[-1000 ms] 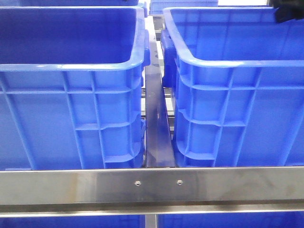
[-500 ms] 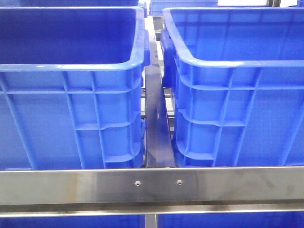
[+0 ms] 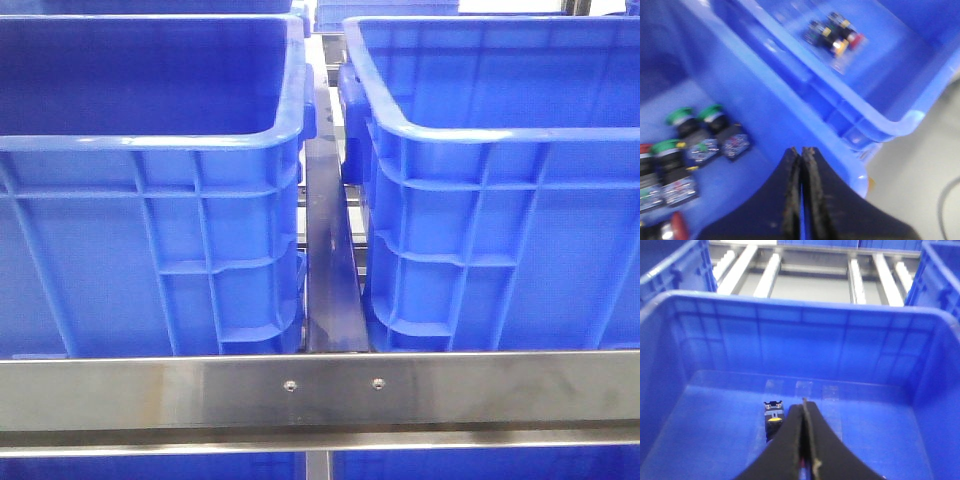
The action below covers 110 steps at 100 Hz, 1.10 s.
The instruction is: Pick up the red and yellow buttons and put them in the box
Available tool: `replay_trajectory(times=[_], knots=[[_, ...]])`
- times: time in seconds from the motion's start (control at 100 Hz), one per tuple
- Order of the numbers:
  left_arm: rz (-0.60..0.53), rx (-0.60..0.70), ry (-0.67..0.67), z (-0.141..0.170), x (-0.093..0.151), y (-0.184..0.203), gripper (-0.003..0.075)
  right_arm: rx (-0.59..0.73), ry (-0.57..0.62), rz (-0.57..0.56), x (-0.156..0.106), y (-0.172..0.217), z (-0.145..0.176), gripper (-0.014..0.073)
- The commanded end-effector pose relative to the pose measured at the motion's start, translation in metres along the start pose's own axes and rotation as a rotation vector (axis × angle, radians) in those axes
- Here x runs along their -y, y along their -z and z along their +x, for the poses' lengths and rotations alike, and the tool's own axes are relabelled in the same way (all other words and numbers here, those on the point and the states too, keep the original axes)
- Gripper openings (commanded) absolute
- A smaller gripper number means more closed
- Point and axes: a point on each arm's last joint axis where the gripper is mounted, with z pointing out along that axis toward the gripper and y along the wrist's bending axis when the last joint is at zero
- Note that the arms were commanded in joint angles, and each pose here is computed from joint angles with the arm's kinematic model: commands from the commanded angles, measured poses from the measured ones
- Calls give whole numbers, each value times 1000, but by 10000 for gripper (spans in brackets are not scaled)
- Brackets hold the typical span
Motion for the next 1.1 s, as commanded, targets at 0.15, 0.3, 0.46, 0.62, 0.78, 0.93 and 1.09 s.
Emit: replay_trajectory(times=[0.15,0.3,0.46,0.62,0.78,0.93,1.09], knots=[[-143,261,6,34,9,46,-20,136,7,-43,-9,40,12,-70],[-181,330,2,70,16,66,-20,197,10,-77,-15,58,27,-70],[-195,403,-12,101,25,84,-20,245,18,-85,-18,70,39,-70],[-218,483,-23,123,29,95,-20,257,20,-85,-18,73,46,-70],[-222,519,-31,129,31,101,-20,253,20,-86,-18,73,47,-70],[-221,517,-31,129,31,101,-20,253,20,-86,-18,73,47,-70],[-221,517,-31,129,31,101,-20,253,20,-86,-18,73,47,-70]])
